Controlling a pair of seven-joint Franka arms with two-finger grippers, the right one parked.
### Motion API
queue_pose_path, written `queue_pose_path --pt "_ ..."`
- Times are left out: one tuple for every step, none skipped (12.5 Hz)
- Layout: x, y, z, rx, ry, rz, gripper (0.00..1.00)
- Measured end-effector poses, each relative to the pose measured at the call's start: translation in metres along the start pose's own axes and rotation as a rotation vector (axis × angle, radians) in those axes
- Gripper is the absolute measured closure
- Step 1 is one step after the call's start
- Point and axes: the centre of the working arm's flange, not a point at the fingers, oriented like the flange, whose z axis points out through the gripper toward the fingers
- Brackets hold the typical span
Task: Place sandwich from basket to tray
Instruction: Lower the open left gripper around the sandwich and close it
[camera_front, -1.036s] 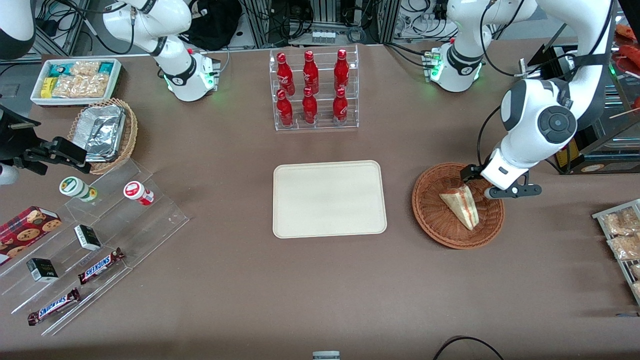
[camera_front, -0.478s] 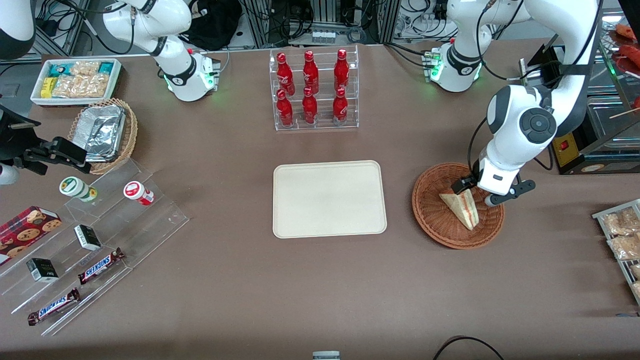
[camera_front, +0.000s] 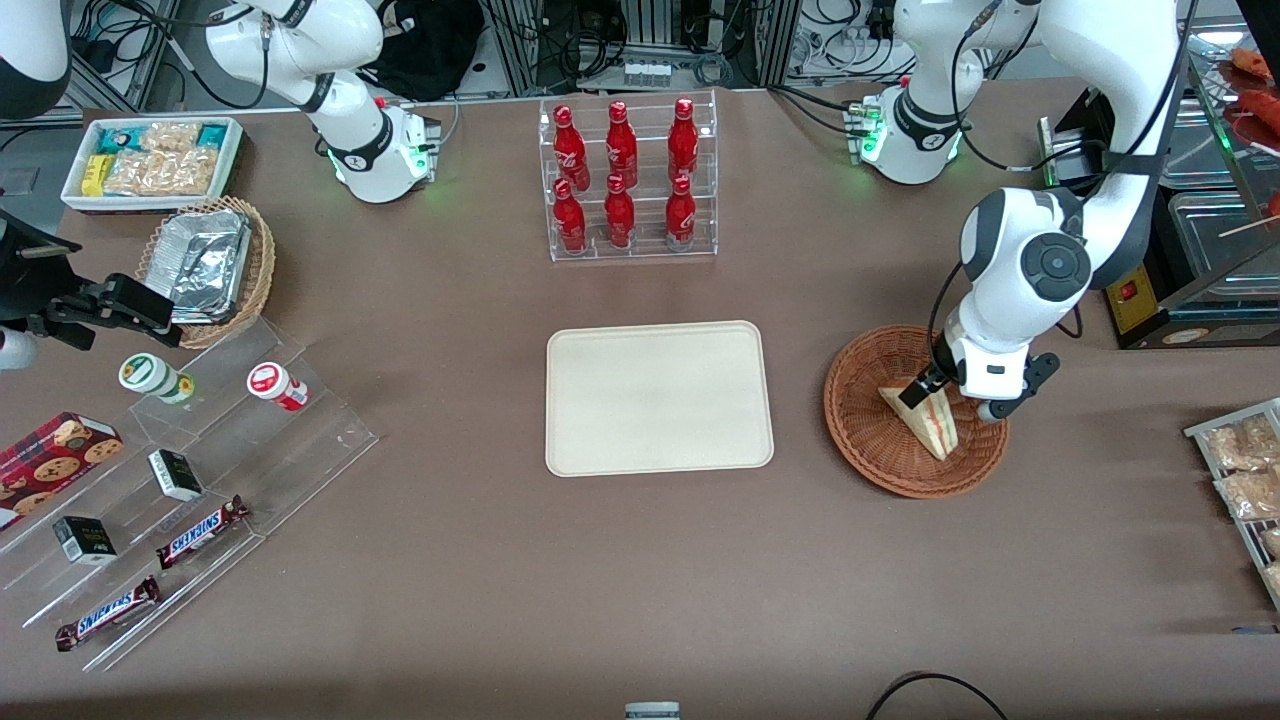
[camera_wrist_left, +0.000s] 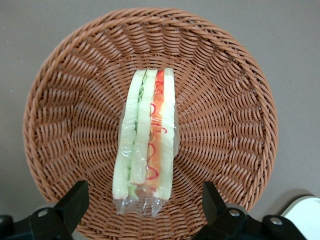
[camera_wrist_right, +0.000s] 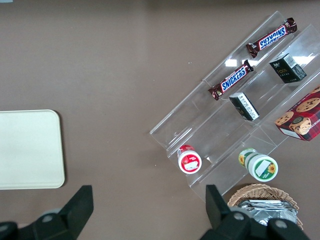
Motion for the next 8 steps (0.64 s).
queue_pose_path --pt "0.0 0.0 0.005 0.003 -0.005 -0.008 0.0" --pt "0.0 0.0 0.011 0.008 -0.01 -0.01 0.0" --pt "-0.001 0.0 0.015 0.013 -0.015 -0.01 0.0" --pt "-0.001 -0.001 0.02 0.019 -0.022 -0.01 0.0" --pt "-0.001 -0.001 0.025 0.025 -0.028 -0.01 0.0" --pt "-0.002 -0.001 0.029 0.03 -0.033 -0.01 0.0" --pt "-0.002 -0.001 0.032 0.033 -0.037 -0.01 0.02" --pt "-0.002 -0.001 0.033 0.034 -0.038 -0.01 0.03"
